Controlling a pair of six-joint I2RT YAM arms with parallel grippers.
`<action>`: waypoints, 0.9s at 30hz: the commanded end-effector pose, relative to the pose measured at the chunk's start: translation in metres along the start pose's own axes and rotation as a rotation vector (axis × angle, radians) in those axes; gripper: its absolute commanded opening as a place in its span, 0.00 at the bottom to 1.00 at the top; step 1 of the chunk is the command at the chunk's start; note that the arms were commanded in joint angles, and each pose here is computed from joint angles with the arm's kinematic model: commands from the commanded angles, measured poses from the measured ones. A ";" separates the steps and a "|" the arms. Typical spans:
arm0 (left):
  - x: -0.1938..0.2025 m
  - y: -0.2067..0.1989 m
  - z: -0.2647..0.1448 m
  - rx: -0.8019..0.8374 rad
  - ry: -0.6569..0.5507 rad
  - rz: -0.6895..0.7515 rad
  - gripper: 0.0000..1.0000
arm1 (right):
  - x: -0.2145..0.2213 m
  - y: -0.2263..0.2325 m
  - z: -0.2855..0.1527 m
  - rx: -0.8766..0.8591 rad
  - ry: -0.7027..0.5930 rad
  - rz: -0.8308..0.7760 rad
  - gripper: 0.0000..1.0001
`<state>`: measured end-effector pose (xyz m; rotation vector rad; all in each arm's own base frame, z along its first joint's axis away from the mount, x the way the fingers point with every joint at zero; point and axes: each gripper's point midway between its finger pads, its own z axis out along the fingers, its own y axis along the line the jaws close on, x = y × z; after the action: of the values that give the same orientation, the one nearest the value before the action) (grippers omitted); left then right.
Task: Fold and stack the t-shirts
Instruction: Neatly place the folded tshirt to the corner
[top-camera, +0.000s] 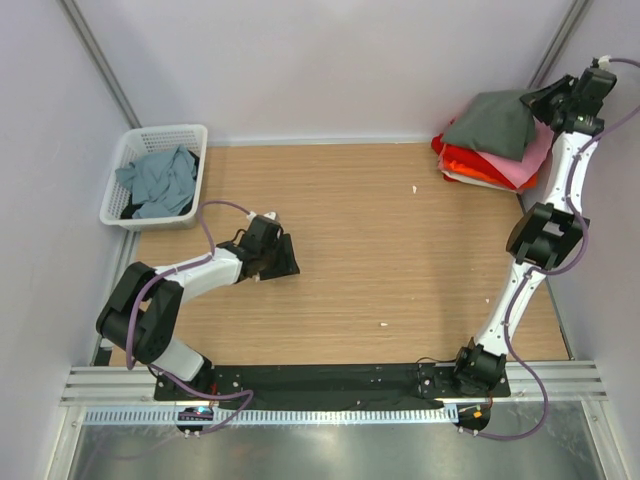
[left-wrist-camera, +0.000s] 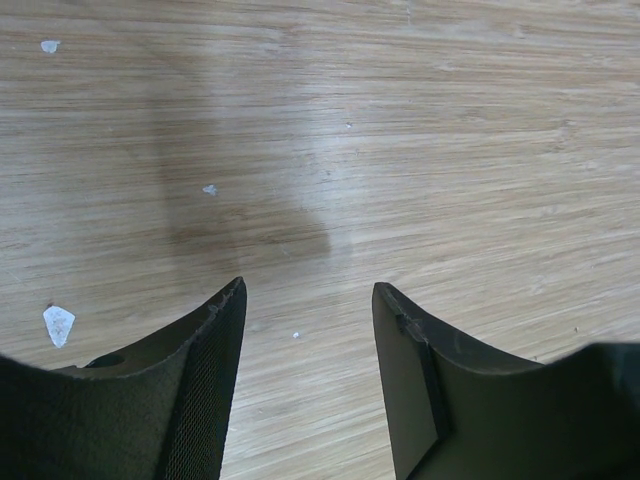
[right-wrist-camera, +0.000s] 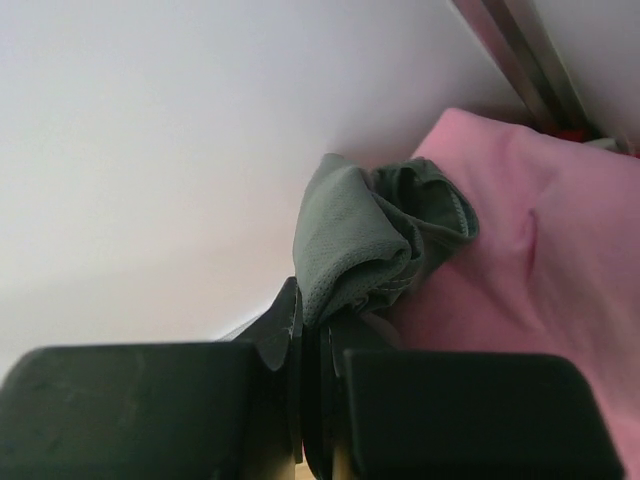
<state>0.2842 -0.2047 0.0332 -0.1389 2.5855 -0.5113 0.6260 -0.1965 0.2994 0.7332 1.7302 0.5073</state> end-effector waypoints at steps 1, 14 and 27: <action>-0.015 -0.011 -0.001 0.023 -0.044 0.021 0.55 | -0.017 -0.040 0.004 0.105 -0.070 -0.033 0.02; -0.016 -0.012 -0.003 0.033 -0.053 0.023 0.52 | -0.044 -0.191 0.007 0.423 -0.222 0.021 0.09; -0.017 -0.013 -0.005 0.046 -0.068 0.025 0.50 | -0.011 -0.300 0.003 0.700 -0.210 -0.064 0.34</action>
<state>0.2859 -0.2058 0.0346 -0.1371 2.5773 -0.5168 0.6513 -0.2889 0.2281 0.6796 1.6854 -0.0268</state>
